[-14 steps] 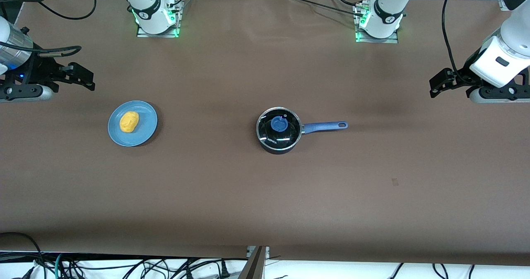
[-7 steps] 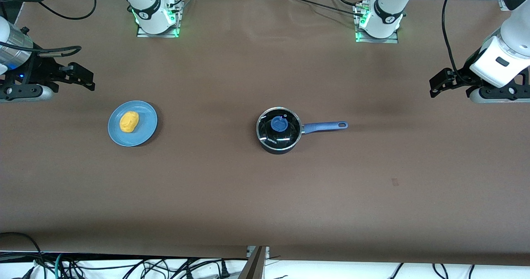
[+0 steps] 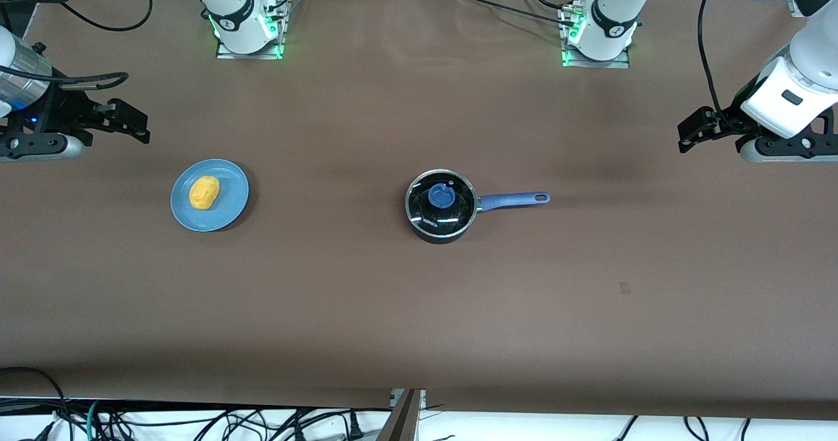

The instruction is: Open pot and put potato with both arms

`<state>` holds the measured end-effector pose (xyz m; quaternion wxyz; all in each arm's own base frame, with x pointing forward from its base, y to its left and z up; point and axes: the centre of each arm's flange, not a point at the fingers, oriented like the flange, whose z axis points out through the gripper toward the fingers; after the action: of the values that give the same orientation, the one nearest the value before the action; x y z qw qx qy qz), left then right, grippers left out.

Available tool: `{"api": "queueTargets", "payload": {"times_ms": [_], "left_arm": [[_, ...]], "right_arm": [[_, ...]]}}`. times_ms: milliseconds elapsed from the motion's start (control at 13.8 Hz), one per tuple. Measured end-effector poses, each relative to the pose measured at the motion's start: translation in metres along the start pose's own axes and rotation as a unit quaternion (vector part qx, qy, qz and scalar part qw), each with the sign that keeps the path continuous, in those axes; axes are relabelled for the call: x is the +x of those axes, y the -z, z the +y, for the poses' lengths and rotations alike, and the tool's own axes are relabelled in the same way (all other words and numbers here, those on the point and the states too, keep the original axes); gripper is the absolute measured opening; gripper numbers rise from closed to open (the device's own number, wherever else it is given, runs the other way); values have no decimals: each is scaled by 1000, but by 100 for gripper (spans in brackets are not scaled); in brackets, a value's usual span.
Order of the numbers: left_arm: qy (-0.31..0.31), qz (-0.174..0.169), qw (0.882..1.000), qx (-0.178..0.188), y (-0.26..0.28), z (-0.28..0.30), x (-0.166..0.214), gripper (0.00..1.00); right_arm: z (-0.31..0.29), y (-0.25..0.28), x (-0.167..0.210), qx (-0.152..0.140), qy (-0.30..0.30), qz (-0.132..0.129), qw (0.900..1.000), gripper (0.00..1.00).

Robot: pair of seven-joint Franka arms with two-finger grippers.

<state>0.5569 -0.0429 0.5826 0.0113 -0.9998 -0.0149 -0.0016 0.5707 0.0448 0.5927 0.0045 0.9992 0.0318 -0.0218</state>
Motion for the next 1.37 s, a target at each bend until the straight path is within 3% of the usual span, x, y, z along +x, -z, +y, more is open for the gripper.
{"api": "queueTargets", "payload": {"times_ms": [651,1229,1373], "left_arm": [[39,-20,999,-11,-20,-45,7,100],[37,-31,999,-15,-31,-36,9,100],[55,-45,997,-39,-42,-13,12,100]], "right_arm": [[0,-2,1,0,0,-1,1000,100],[7,-10,5,-1,-6,-8,1000,100],[20,-24,12,-14,-14,-19,1000,100]]}}
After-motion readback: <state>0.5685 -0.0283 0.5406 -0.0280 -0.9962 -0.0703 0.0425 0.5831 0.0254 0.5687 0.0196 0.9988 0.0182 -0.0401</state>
